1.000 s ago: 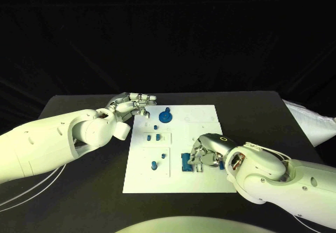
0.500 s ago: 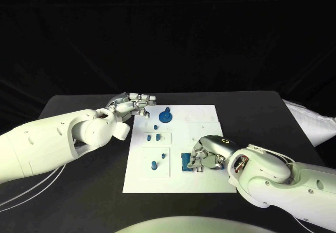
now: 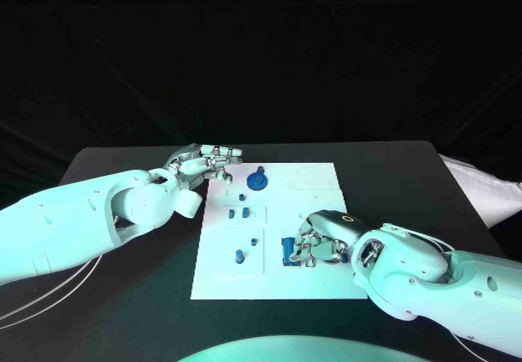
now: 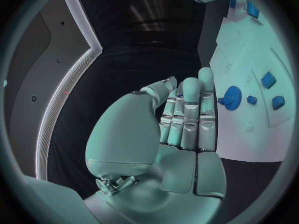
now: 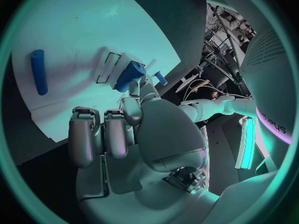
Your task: Assemble the parts on the task board
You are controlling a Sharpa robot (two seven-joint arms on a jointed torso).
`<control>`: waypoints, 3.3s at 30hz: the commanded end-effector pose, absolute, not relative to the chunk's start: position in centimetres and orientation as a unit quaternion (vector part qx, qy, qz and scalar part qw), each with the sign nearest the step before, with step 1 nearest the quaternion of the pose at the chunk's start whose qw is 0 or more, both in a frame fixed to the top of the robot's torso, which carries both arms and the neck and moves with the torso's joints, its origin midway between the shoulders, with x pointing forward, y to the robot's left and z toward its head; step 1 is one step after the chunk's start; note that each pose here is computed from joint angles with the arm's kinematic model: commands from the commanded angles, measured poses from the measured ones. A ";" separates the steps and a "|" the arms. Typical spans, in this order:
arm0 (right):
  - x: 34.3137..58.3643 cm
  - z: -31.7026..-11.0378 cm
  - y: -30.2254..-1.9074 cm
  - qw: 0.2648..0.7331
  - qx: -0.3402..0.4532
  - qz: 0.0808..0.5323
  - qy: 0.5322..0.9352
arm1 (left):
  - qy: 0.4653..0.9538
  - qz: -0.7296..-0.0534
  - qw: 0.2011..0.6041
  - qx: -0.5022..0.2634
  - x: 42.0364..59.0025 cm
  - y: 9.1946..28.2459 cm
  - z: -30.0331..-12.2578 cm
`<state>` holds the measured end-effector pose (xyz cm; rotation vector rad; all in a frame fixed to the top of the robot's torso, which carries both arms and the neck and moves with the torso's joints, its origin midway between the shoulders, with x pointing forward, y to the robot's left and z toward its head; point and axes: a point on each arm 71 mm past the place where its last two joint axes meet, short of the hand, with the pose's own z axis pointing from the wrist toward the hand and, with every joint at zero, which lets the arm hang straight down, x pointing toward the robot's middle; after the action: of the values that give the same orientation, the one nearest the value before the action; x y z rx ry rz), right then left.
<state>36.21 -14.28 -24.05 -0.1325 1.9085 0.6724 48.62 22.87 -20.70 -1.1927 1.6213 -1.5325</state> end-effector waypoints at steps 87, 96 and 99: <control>37.3 -26.6 -21.1 0.534 -0.145 0.065 0.830 | 0.613 -0.583 0.290 -0.447 48.4 22.7 -20.7; 37.2 -27.2 -20.4 0.522 -0.176 0.052 0.833 | 0.613 -0.583 0.290 -0.447 48.4 22.8 -20.8; 37.2 -27.4 -20.4 0.512 -0.168 0.054 0.841 | 0.614 -0.583 0.290 -0.447 48.4 22.7 -20.8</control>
<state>37.86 -19.56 -25.20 -0.3406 1.8905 0.2258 48.47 23.00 -20.83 -1.1974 1.6314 -1.5307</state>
